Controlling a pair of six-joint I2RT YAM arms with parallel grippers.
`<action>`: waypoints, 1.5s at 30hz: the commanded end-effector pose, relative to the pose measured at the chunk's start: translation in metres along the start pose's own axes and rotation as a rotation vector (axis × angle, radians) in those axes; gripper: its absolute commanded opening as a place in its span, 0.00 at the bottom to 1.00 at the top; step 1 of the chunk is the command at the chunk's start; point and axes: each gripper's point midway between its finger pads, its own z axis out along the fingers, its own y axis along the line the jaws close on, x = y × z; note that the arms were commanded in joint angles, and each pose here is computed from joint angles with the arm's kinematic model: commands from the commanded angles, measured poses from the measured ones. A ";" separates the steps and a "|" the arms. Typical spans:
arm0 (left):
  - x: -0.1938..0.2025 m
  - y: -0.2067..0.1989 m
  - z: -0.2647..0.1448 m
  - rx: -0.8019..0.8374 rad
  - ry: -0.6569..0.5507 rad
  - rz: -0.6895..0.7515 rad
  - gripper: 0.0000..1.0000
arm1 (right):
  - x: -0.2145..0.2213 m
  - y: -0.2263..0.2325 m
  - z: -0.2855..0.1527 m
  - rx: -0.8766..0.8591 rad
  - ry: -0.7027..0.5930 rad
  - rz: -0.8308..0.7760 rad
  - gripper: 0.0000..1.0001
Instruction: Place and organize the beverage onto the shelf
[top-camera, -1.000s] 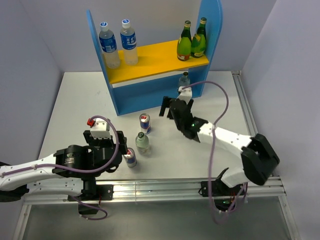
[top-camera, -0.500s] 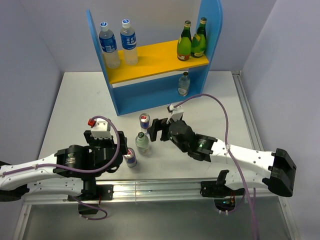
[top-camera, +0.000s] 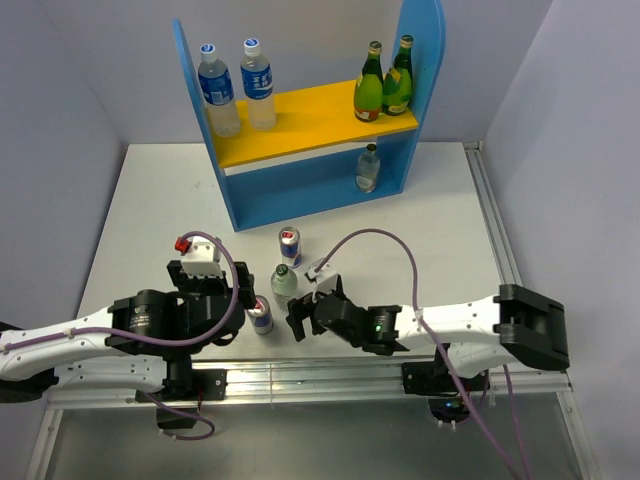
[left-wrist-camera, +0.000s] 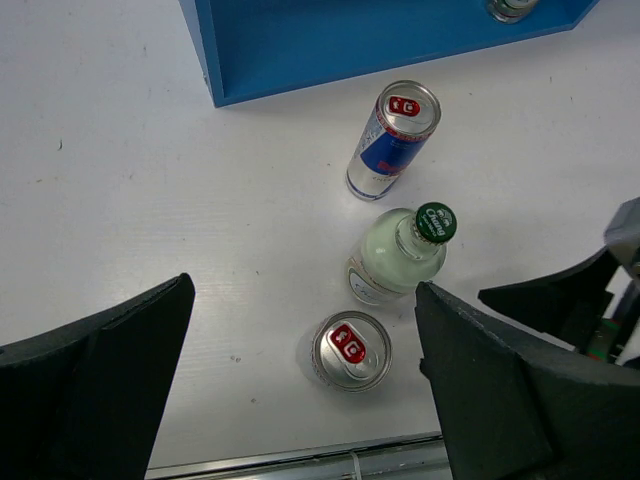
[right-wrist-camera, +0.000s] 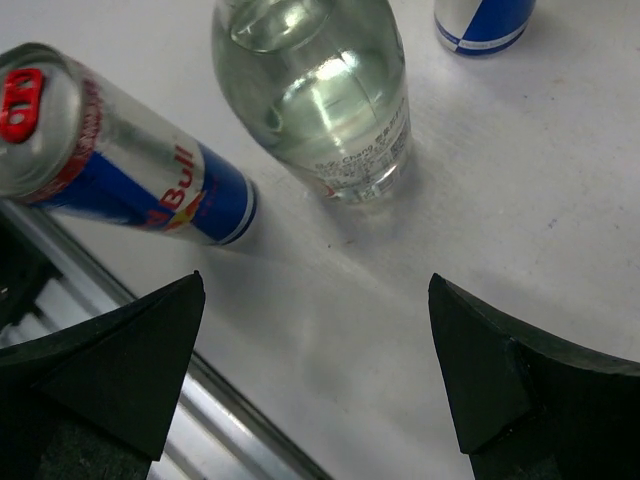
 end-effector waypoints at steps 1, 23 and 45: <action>-0.015 -0.002 -0.005 0.010 -0.032 -0.038 0.99 | -0.027 0.010 0.017 0.003 -0.142 0.026 1.00; -0.011 -0.005 -0.007 0.027 -0.024 -0.029 0.99 | -0.059 -0.018 0.088 0.280 -0.379 0.001 0.99; -0.010 -0.006 -0.007 0.028 -0.022 -0.022 0.99 | -0.099 -0.116 0.041 0.588 -0.479 0.155 0.00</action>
